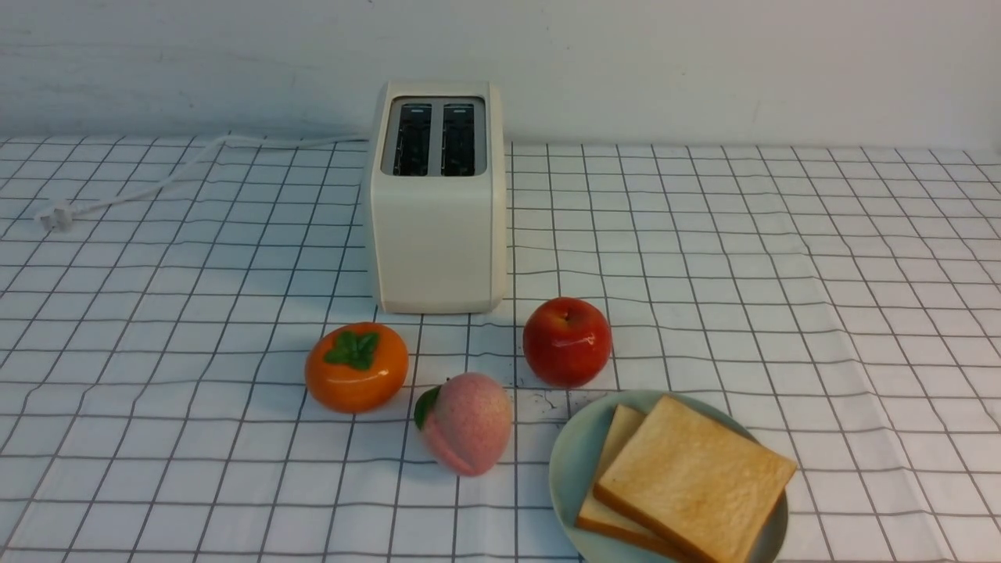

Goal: Take toasted bread from bread machine on white checkered table place on plate.

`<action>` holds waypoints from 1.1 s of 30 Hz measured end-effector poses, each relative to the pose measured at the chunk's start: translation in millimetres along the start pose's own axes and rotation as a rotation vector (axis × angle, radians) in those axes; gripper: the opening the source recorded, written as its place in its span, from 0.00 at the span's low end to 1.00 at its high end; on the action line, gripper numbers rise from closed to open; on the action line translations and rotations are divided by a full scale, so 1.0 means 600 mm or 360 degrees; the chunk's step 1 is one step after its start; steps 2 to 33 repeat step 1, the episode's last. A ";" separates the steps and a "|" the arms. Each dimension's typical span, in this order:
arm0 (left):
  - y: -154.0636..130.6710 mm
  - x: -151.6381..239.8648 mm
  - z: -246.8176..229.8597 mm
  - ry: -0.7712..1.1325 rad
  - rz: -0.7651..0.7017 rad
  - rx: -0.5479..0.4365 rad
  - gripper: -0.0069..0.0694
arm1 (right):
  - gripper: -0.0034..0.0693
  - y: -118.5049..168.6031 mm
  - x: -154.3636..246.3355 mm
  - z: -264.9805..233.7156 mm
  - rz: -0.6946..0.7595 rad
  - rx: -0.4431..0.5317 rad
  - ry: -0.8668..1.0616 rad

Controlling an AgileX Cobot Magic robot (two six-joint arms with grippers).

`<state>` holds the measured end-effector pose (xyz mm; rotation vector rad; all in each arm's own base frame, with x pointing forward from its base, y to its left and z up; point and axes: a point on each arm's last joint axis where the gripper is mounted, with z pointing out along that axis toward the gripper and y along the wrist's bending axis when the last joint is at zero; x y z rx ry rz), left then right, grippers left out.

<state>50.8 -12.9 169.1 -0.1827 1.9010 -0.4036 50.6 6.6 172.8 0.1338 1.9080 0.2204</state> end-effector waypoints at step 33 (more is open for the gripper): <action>0.000 0.000 0.000 0.0000 0.0000 0.0000 0.10 | 0.11 0.000 0.000 0.000 0.0000 0.0000 0.0000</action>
